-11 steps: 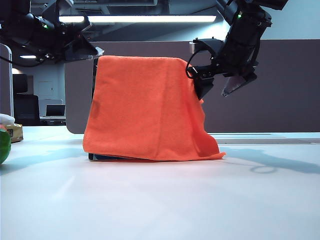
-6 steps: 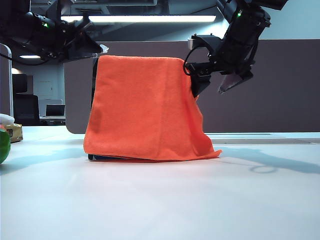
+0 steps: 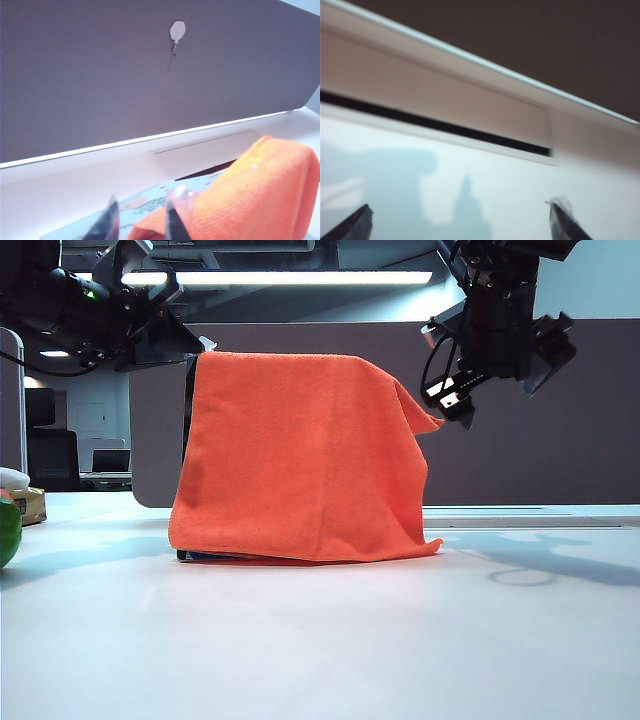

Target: Pick up the cloth from the table and use it to cover the mirror.

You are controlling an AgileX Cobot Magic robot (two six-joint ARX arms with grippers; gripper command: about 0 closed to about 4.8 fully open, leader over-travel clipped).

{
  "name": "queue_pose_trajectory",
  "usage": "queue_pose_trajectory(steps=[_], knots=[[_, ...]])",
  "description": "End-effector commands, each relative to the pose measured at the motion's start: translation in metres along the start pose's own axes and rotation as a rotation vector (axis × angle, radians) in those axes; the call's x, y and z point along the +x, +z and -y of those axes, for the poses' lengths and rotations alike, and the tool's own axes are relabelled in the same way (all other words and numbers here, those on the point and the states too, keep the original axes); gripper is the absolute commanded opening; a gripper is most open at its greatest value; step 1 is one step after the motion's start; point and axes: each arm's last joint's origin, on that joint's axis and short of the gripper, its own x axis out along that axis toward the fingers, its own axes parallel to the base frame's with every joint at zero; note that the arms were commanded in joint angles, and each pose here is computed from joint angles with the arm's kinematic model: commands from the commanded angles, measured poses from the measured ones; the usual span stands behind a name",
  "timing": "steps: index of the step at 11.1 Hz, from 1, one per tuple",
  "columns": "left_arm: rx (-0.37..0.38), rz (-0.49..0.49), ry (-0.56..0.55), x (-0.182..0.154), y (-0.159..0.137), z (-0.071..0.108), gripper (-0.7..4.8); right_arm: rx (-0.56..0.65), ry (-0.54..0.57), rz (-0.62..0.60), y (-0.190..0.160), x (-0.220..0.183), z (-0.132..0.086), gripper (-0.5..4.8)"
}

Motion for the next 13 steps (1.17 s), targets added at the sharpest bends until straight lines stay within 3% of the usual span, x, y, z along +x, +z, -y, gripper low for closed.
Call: queue_pose_trajectory(steps=[1, 3, 6, 10, 11, 12, 13], knots=[[-0.009, 0.014, -0.011, 0.000, 0.004, 0.001, 1.20, 0.045, -0.156, 0.025, 0.007, -0.003, 0.008, 4.79], [-0.012, 0.011, 0.000, 0.000, 0.003, 0.001, 1.20, 0.112, -0.188, 0.073, 0.013, -0.003, 0.019, 4.79], [0.002, 0.066, 0.169, -0.005, 0.012, -0.001, 1.14, 0.217, -0.069, 0.257, 0.037, -0.036, 0.048, 4.79], [0.052, 0.103, 0.219, -0.019, 0.029, 0.001, 1.10, 0.258, 0.008, 0.371, 0.049, -0.076, 0.075, 4.79], [0.063, 0.105, 0.240, -0.030, 0.039, 0.004, 1.10, 0.253, 0.051, 0.390, 0.050, -0.095, 0.087, 4.79], [0.102, 0.065, 0.327, -0.076, 0.067, 0.017, 0.74, 0.228, 0.201, 0.371, 0.040, -0.128, 0.106, 4.79], [0.107, 0.057, 0.339, -0.085, 0.072, 0.021, 0.73, 0.240, 0.225, 0.366, 0.036, -0.133, 0.108, 4.79]])
